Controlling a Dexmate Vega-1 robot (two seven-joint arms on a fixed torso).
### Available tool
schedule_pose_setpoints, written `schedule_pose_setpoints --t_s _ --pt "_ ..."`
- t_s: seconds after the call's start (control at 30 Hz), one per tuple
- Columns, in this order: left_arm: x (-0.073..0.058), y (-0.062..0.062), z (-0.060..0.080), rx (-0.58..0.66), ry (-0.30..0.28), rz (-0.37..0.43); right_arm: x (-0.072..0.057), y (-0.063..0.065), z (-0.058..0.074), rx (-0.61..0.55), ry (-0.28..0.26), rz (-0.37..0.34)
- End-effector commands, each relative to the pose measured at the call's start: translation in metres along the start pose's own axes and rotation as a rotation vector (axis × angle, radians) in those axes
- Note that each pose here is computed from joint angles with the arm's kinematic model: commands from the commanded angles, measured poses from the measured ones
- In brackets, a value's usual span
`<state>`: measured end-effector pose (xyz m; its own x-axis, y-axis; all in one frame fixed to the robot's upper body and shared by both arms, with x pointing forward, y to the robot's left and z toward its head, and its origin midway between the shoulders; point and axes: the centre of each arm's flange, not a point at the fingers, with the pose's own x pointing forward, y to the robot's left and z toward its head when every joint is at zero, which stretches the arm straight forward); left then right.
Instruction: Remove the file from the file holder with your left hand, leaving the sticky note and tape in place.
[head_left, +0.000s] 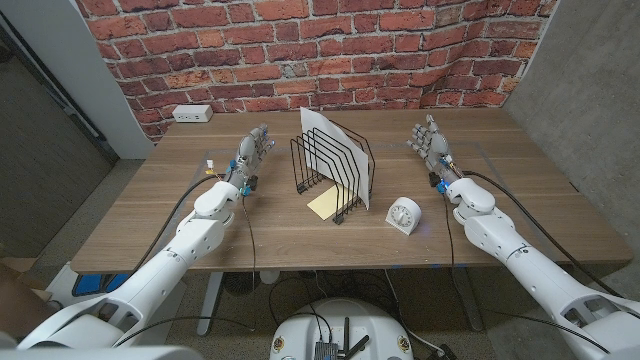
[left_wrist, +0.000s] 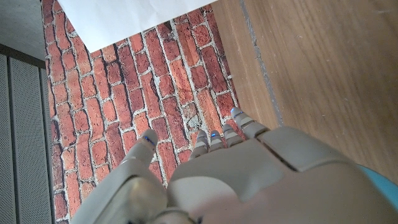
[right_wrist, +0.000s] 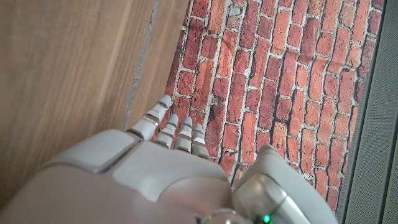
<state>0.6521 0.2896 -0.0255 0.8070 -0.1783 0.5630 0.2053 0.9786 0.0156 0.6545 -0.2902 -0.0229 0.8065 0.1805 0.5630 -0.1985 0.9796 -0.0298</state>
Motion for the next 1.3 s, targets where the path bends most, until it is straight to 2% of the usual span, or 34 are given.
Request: schedule_pose_setpoints --t_s 0.03,0.47,0.83,1.3 --pt "0.001 0.002 0.005 0.026 0.013 -0.003 0.002 0.006 -0.001 -0.017 -0.006 -0.007" --pt "-0.002 -0.002 0.014 0.044 -0.005 0.002 0.0 0.004 -0.001 -0.027 -0.009 -0.017" --pt "-0.002 -0.001 0.035 0.105 -0.028 -0.042 -0.002 0.007 -0.002 -0.034 -0.004 -0.026" --pt "-0.006 -0.001 0.072 0.225 -0.062 -0.064 0.004 0.01 -0.004 -0.03 -0.001 -0.017"
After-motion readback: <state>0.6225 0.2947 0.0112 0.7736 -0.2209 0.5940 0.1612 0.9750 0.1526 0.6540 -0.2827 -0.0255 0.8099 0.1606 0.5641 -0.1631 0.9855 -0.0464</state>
